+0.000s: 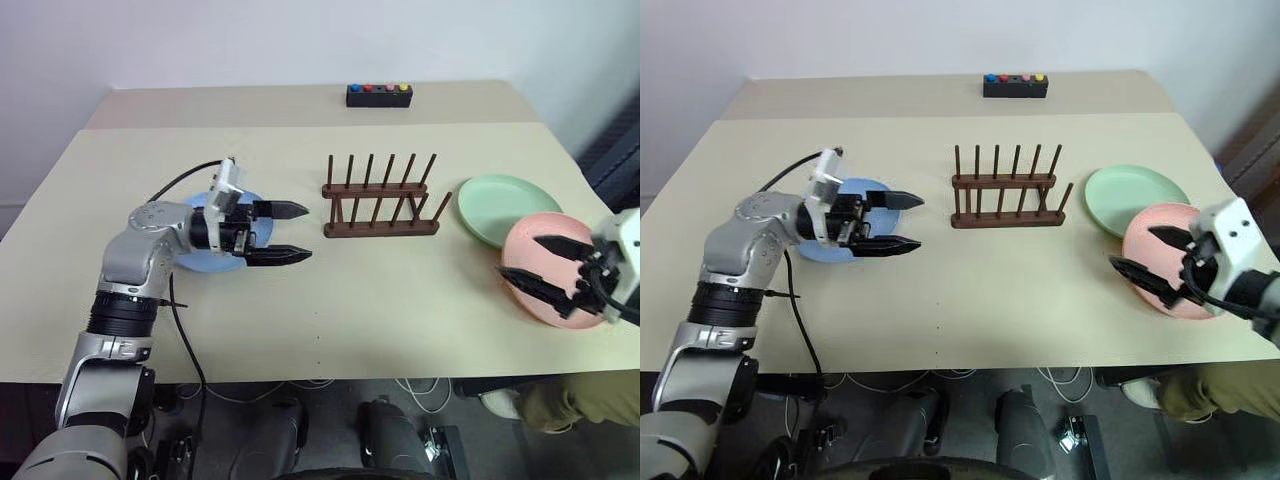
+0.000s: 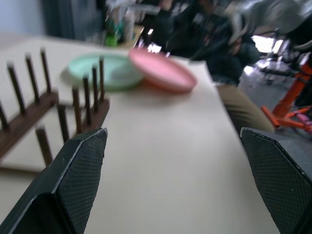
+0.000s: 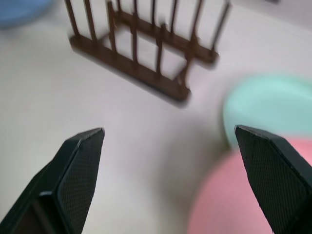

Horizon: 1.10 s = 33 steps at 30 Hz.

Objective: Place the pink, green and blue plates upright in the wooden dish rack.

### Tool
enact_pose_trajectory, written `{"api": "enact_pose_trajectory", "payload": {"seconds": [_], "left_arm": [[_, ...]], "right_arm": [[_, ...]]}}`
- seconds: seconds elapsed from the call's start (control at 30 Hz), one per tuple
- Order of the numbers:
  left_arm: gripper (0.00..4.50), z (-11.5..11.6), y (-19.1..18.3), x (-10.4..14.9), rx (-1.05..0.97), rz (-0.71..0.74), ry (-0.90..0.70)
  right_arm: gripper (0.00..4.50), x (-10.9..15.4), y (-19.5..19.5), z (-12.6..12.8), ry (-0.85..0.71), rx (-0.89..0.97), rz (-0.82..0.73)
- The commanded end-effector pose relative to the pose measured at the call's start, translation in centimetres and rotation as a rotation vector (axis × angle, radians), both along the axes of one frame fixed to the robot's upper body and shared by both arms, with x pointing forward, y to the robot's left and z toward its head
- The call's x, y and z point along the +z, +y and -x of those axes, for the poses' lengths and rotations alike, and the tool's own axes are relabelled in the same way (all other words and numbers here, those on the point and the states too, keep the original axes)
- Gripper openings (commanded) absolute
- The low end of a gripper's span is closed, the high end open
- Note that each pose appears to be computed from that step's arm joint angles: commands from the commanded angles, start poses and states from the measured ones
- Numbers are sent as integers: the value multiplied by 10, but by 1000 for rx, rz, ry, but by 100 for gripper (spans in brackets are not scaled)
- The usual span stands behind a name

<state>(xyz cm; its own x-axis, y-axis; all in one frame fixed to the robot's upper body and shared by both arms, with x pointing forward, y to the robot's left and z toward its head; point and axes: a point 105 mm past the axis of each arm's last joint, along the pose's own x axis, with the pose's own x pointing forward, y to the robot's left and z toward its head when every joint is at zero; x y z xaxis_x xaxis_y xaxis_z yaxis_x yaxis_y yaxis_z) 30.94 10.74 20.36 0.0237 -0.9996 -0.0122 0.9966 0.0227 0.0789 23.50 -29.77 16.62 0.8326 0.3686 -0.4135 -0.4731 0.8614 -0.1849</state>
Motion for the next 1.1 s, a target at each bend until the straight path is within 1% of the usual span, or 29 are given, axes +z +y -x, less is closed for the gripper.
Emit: {"api": "enact_pose_trajectory", "payload": {"seconds": [0.03, 0.1, 0.17, 0.23, 0.3, 0.4, 0.5, 0.53, 0.6, 0.67, 0.7, 0.83, 1.0, 1.1], "left_arm": [[450, 8, 0, 17, -59, 62, -59], [450, 10, -2, 18, -80, 63, -73], [450, 12, -3, 17, -96, 52, -87], [450, 12, -3, 16, -99, 46, -90], [450, 12, -3, 16, -100, 41, -98], [450, 12, -4, 16, -98, 42, -95], [450, 15, -6, 15, -101, 44, -96], [450, 16, -5, 14, -102, 44, -93], [450, 17, -4, 14, -93, 47, -91], [450, 18, -2, 13, -83, 42, -95], [450, 18, -1, 13, -77, 41, -97], [450, 17, -1, 12, -54, 45, -106], [450, 5, 1, 12, 27, 60, -127], [450, -1, 4, 12, 55, 64, -136]], "right_arm": [[437, -24, -7, 19, 114, -22, 101], [437, -36, -11, 24, 177, -54, 114], [437, -43, -18, 26, 215, -100, 119], [437, -44, -25, 23, 227, -142, 125], [437, -48, -26, 22, 250, -145, 129], [437, -49, -27, 13, 234, -171, 123], [437, -57, -25, 5, 248, -158, 146], [415, -60, -25, 2, 255, -158, 151], [353, -64, -26, -2, 258, -164, 148], [263, -65, -28, -4, 258, -160, 161], [206, -65, -28, -5, 257, -159, 162], [2, -64, -25, -9, 247, -140, 162], [2, -49, -22, -10, 221, -121, 138], [2, -31, -21, -13, 186, -112, 123]]}}
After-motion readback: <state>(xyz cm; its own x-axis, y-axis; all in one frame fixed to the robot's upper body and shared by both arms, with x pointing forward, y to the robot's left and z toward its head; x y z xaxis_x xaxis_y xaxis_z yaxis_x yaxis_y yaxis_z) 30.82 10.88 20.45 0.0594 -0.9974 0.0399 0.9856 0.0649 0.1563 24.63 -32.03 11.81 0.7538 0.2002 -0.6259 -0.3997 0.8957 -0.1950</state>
